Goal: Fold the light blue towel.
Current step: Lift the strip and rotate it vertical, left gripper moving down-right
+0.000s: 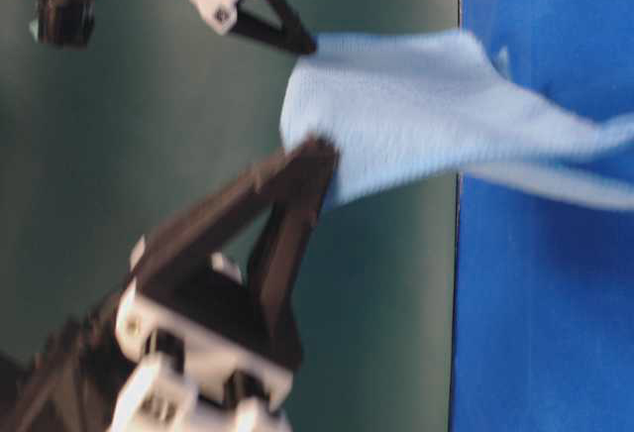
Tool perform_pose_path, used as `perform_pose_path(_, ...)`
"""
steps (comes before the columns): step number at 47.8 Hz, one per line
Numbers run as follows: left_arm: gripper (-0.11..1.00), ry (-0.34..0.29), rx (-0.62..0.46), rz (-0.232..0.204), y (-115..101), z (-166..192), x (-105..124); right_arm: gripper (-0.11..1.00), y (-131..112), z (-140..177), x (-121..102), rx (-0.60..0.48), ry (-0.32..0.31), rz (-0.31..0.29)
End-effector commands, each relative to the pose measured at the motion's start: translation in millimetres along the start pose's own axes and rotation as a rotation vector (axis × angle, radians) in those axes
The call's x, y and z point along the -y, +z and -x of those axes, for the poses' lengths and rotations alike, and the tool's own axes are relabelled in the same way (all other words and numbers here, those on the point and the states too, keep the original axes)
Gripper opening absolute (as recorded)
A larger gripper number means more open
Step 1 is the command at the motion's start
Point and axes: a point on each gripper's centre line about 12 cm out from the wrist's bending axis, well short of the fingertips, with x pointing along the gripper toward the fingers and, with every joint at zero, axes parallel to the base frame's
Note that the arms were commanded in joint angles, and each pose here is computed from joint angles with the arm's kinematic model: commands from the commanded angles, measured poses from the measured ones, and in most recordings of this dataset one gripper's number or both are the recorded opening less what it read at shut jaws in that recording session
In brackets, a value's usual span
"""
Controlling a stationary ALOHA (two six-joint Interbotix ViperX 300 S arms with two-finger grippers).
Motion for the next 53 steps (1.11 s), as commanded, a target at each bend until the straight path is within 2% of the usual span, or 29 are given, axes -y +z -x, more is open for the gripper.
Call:
perform_pose_path(1, 0.03, -0.002, 0.060, -0.021, 25.1, -5.4, 2.4, 0.03, 21.2, -1.8, 2.0, 0.050, 0.000, -0.007)
perform_pose_path(7, 0.03, -0.002, 0.057, -0.053, 27.5, -15.4, 2.1, 0.03, 27.6, -7.6, 0.4, 0.052, -0.001, -0.005)
perform_pose_path(15, 0.03, 0.000, 0.061, -0.054, 28.4, -23.2, 1.3, 0.03, 25.3, -5.8, 3.1, 0.048, -0.012, 0.004)
perform_pose_path(23, 0.03, 0.010, 0.106, -0.054, 36.5, -38.0, 0.5, 0.03, 11.1, 5.0, 12.8, 0.021, -0.041, -0.006)
perform_pose_path(34, 0.03, 0.036, 0.168, -0.052, 39.0, -90.3, -4.5, 0.03, -12.4, 29.4, 24.5, 0.005, -0.070, -0.031)
perform_pose_path(41, 0.03, 0.038, 0.149, -0.046, 30.0, -119.1, -6.8, 0.03, -20.3, 24.2, 24.6, -0.033, -0.081, -0.019)
perform_pose_path(48, 0.03, 0.025, 0.103, -0.002, 15.4, -121.4, -3.7, 0.03, -27.0, -7.4, 15.6, -0.091, -0.062, 0.008)
perform_pose_path(53, 0.03, 0.011, 0.037, 0.047, -7.1, -111.9, 0.2, 0.03, -24.7, -33.1, 5.5, -0.092, -0.023, 0.022)
